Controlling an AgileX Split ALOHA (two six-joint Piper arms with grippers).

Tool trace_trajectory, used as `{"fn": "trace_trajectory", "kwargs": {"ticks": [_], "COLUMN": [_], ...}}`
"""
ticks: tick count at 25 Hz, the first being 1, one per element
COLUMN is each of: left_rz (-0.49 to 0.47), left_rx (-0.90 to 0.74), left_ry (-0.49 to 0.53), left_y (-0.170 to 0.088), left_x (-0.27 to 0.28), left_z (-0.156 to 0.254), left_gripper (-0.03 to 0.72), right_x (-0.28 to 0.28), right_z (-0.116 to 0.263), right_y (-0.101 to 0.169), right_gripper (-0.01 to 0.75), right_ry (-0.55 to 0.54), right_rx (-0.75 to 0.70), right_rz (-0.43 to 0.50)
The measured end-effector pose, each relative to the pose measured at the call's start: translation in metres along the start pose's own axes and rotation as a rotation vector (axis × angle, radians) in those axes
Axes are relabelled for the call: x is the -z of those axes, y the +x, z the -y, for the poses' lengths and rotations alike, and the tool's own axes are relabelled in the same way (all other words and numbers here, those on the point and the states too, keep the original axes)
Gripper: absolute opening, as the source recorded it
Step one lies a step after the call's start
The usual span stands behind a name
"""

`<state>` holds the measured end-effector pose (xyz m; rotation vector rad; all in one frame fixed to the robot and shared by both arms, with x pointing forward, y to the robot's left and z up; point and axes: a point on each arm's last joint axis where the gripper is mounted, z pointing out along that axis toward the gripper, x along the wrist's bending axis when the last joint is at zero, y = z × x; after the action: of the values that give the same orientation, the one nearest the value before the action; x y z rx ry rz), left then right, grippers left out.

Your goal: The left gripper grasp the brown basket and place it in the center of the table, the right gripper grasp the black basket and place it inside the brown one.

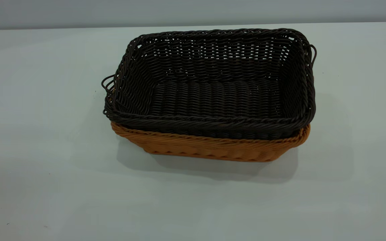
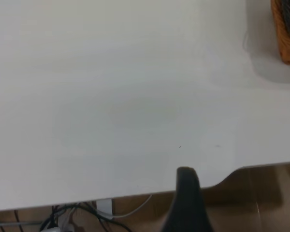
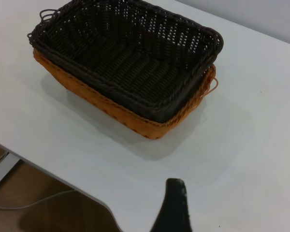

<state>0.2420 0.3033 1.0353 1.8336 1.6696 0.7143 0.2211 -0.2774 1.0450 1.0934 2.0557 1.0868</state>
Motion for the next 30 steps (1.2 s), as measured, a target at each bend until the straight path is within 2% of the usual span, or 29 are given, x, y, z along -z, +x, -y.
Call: {"fn": "trace_trajectory", "kwargs": {"ticks": [13, 25, 30], "left_rz": [-0.020, -0.020, -0.020], "left_rx": [-0.013, -0.013, -0.013], "left_ry": [-0.130, -0.131, -0.131], "left_y": [0.002, 0.002, 0.002], "left_x": [0.012, 0.012, 0.012], "left_z": [0.013, 0.013, 0.013], "left_gripper": [0.509, 0.509, 0.509], "right_x": [0.000, 0.000, -0.001], "right_z": [0.000, 0.000, -0.001], "right_y": [0.000, 0.000, 0.000], "right_gripper": [0.552, 0.552, 0.552], "right_ry": [0.000, 0.001, 0.005], "right_rx": [0.000, -0.001, -0.024], "right_rz": [-0.001, 0.000, 0.039]}}
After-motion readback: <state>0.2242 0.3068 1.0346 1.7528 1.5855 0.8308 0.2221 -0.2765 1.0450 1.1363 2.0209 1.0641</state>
